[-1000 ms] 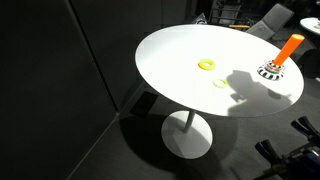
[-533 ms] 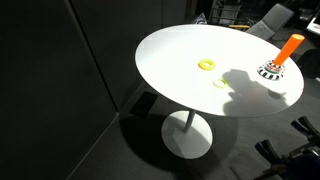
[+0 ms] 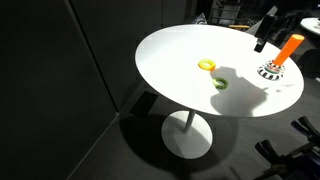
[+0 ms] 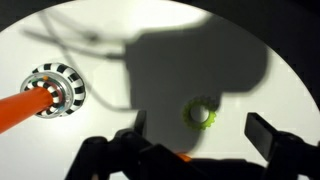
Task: Pick up the lime green ring and put it on the ring holder
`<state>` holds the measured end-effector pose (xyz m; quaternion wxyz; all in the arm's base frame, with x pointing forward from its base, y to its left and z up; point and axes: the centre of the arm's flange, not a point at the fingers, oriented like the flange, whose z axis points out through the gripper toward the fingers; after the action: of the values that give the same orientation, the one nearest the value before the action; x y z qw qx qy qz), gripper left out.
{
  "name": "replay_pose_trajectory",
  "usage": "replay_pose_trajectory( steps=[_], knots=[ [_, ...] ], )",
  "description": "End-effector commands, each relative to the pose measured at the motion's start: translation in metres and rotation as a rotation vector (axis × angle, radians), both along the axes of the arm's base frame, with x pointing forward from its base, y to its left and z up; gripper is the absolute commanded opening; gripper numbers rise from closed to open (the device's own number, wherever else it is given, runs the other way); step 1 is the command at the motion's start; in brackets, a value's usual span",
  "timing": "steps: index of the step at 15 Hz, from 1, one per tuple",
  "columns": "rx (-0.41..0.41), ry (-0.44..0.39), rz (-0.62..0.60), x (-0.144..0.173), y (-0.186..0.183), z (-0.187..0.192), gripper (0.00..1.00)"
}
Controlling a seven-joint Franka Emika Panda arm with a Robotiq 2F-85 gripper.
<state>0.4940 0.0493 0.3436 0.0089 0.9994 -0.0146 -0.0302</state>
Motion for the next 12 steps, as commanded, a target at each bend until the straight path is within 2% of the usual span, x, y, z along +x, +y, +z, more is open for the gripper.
replay_pose_trajectory(
  steps=[1,12],
  knots=[
    [-0.017,-0.014,-0.016,0.034,0.016,-0.026,1.00],
    [0.003,-0.022,0.013,0.075,0.043,-0.104,1.00]
  ],
)
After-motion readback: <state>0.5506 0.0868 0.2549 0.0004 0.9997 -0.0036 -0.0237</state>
